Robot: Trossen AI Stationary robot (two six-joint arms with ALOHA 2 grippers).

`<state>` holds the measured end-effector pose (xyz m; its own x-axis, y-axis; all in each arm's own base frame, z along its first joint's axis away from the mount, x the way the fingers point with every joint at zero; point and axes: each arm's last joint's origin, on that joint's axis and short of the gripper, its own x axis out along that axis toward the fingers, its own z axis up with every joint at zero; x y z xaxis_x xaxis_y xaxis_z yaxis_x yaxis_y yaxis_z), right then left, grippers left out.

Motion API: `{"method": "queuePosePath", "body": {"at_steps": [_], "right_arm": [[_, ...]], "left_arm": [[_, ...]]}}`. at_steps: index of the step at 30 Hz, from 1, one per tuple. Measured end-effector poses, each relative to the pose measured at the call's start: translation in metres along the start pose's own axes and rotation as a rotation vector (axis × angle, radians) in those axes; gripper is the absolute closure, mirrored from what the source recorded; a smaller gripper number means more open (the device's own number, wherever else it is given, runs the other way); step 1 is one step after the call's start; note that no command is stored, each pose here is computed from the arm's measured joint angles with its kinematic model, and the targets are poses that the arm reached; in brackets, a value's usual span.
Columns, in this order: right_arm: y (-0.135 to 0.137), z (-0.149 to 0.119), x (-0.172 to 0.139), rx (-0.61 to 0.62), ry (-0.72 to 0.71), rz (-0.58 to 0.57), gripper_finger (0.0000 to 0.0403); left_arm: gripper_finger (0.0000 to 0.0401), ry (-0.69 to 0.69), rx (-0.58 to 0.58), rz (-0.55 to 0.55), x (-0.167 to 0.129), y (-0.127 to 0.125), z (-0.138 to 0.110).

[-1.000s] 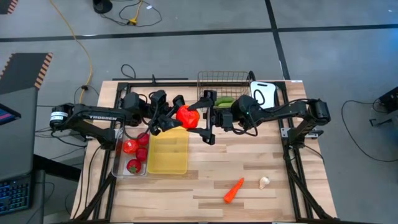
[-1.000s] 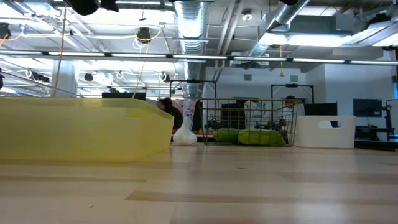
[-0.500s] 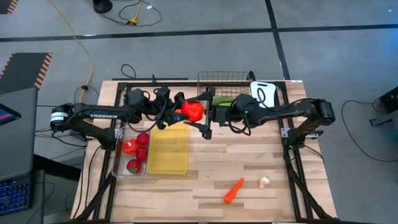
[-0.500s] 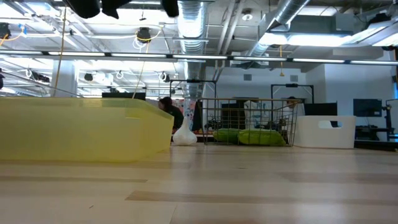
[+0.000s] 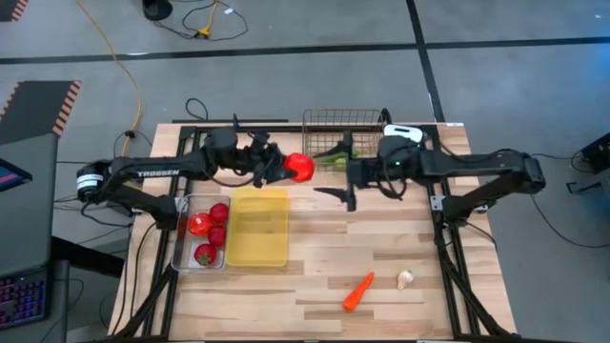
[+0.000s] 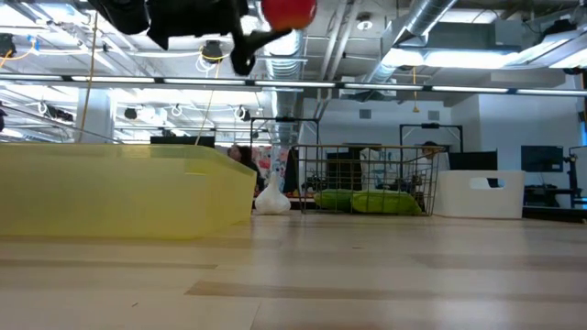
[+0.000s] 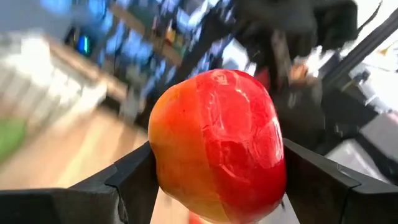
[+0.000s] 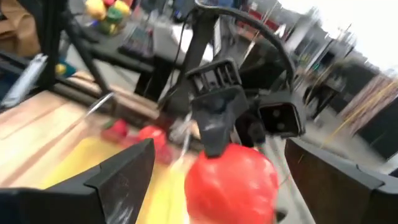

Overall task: Sort produce into baskets
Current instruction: Put the orange tomato into the transparent bin

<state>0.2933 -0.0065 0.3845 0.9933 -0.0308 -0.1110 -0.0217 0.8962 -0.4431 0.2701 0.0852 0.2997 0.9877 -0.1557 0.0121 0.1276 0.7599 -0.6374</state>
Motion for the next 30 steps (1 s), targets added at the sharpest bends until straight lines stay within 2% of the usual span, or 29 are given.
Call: {"method": "queuePosePath", "body": {"at_steps": [5, 10, 17, 21, 24, 30], "right_arm": [[-0.001, -0.005, -0.023, 0.089, 0.136, 0.050, 0.0018], [-0.001, -0.016, -0.032, 0.158, 0.256, 0.079, 0.0018], [0.002, -0.034, -0.023, 0.235, 0.393, 0.101, 0.0018], [0.006, -0.044, -0.012, 0.240, 0.452, 0.117, 0.0018], [0.010, -0.053, -0.002, 0.239, 0.492, 0.133, 0.0018], [0.018, -0.070, 0.017, 0.238, 0.564, 0.162, 0.0018]], "left_arm": [[0.0127, 0.206, -0.158, 0.098, -0.016, 0.005, -0.013], [0.0127, 0.386, -0.307, 0.218, -0.044, -0.002, -0.028], [0.0127, 0.657, -0.531, 0.416, -0.096, -0.025, -0.055], [0.0127, 0.785, -0.645, 0.533, -0.123, -0.037, -0.070], [0.0127, 0.852, -0.683, 0.670, -0.140, -0.043, -0.078], [0.0127, 0.930, -0.633, 0.948, -0.160, -0.045, -0.087]]}}
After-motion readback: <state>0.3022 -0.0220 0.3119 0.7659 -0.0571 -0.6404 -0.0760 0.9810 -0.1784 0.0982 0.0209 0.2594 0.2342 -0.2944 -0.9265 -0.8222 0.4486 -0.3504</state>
